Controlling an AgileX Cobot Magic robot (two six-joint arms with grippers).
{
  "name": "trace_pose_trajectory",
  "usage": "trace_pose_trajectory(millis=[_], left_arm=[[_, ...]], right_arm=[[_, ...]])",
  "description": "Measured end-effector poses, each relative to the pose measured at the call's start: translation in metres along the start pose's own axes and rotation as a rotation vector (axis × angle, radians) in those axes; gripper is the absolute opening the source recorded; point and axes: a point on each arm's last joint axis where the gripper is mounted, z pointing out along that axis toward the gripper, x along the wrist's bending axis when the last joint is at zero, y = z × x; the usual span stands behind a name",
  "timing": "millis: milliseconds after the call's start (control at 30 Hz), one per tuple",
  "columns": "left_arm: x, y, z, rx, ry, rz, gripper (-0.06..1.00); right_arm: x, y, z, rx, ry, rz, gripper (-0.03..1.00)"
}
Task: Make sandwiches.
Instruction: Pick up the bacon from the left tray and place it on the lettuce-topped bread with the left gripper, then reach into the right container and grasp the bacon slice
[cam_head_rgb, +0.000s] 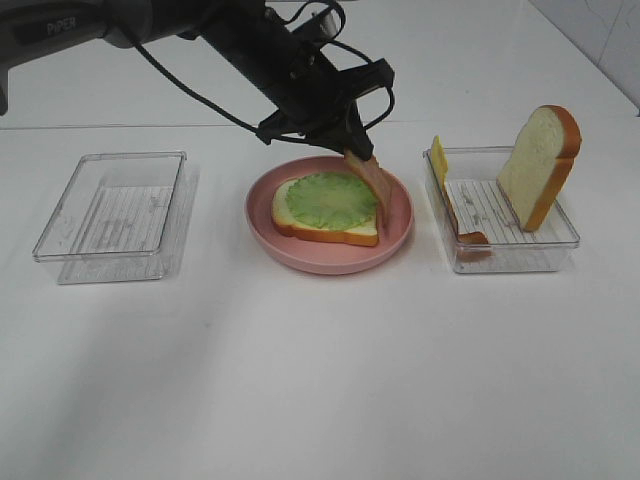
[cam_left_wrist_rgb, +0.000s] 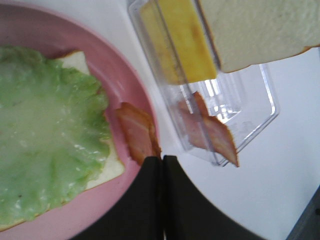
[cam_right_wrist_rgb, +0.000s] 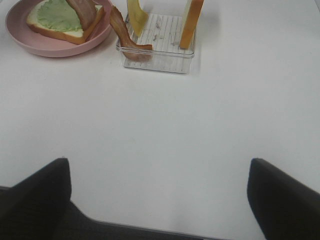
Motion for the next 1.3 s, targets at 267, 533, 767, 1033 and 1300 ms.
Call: trace_pose_trajectory(millis=[267,533,767,1033,1300], left_arm=[[0.019,-0.003,0.001,0.044,0.163,0.094,0.0],[0.027,0.0,0.0,0.024,0.229,0.133,0.0],[0.029,0.003,-0.001,-0.005,0.262,0.161,0.0],[0.032,0.004,-0.001,-0.005,0.294,0.183,0.1],[0.034,0.005,-0.002,-0.011,0.322,0.185,0.88]], right_arm=[[0.0,0.0,0.0,0.0,0.0,0.0,0.93],[0.0,0.0,0.0,0.0,0.0,0.0,0.93],[0.0,0.0,0.0,0.0,0.0,0.0,0.93],[0.0,0.0,0.0,0.0,0.0,0.0,0.93],[0.0,0.0,0.0,0.0,0.0,0.0,0.93]])
